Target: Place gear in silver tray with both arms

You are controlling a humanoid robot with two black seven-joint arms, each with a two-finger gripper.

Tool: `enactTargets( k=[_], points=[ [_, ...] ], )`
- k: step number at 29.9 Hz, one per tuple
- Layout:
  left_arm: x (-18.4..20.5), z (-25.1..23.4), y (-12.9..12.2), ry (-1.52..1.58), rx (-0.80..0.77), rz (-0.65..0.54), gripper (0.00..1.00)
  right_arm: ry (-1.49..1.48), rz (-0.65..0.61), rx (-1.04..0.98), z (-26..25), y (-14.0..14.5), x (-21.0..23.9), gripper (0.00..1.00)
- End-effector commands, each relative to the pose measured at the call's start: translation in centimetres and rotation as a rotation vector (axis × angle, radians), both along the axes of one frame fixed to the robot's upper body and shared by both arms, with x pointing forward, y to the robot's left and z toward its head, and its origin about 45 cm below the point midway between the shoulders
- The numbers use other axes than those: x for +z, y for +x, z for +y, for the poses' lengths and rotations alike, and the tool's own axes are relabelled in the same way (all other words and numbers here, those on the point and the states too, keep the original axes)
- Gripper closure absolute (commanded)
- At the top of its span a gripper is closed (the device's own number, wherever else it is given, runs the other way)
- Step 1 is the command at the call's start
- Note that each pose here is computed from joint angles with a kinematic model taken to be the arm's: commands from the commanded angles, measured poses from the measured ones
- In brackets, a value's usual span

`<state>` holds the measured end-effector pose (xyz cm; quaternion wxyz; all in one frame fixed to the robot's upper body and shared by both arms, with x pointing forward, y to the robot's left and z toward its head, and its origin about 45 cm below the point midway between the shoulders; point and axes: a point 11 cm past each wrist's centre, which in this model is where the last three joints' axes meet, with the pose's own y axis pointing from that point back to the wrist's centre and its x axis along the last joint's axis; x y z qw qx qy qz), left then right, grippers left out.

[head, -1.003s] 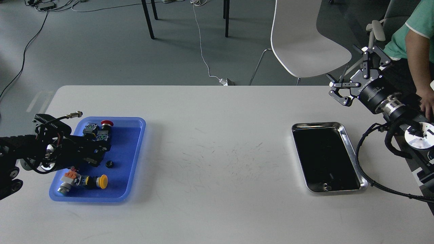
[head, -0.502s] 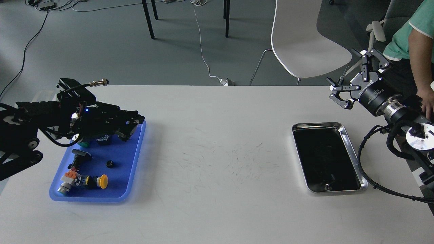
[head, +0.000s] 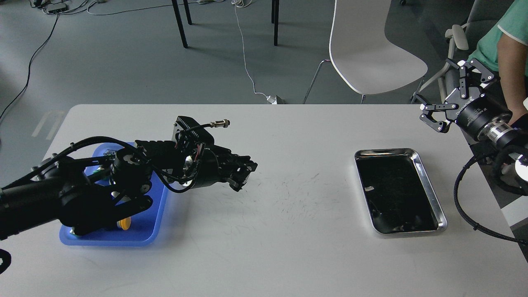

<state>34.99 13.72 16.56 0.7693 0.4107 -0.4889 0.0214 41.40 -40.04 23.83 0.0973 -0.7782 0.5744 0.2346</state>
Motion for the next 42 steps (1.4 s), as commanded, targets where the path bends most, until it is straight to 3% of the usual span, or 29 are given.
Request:
enactTargets(
  k=[1, 14, 25, 32, 36, 38, 40, 42],
  points=[
    [-1.5, -3.4, -0.4, -0.028, -0.020, 0.030, 0.93, -0.009, 0.014, -0.002, -0.1, -0.1, -0.4, 0.01],
    [-5.0, -11.3, -1.1, -0.050, -0.058, 0.046, 0.93, -0.009, 0.031, -0.008, -0.1, -0.3, -1.2, 0.01],
    [-7.8, -8.0, 0.2, 0.015, 0.012, 0.056, 0.88, -0.008, 0.032, -0.006, 0.0, -0.3, -1.2, 0.01],
    [-8.4, -7.9, -0.3, 0.009, 0.018, 0.079, 0.58, -0.009, 0.035, -0.009, -0.1, -0.4, -1.4, 0.01],
    [-8.2, -8.0, -0.3, -0.012, 0.025, 0.091, 0.48, -0.012, 0.037, -0.008, -0.2, -0.4, -1.4, 0.01],
    [-8.1, -8.1, -0.2, -0.032, 0.041, 0.106, 0.35, -0.013, 0.038, -0.007, -0.1, -0.4, -1.4, 0.01],
    [-7.8, -8.2, 0.0, -0.062, 0.064, 0.125, 0.11, -0.015, 0.038, -0.006, -0.1, -0.4, -1.4, 0.01],
    [-7.6, -8.4, 0.0, -0.090, 0.085, 0.148, 0.06, -0.016, 0.041, -0.003, 0.0, -0.5, -1.5, 0.01]
  ],
)
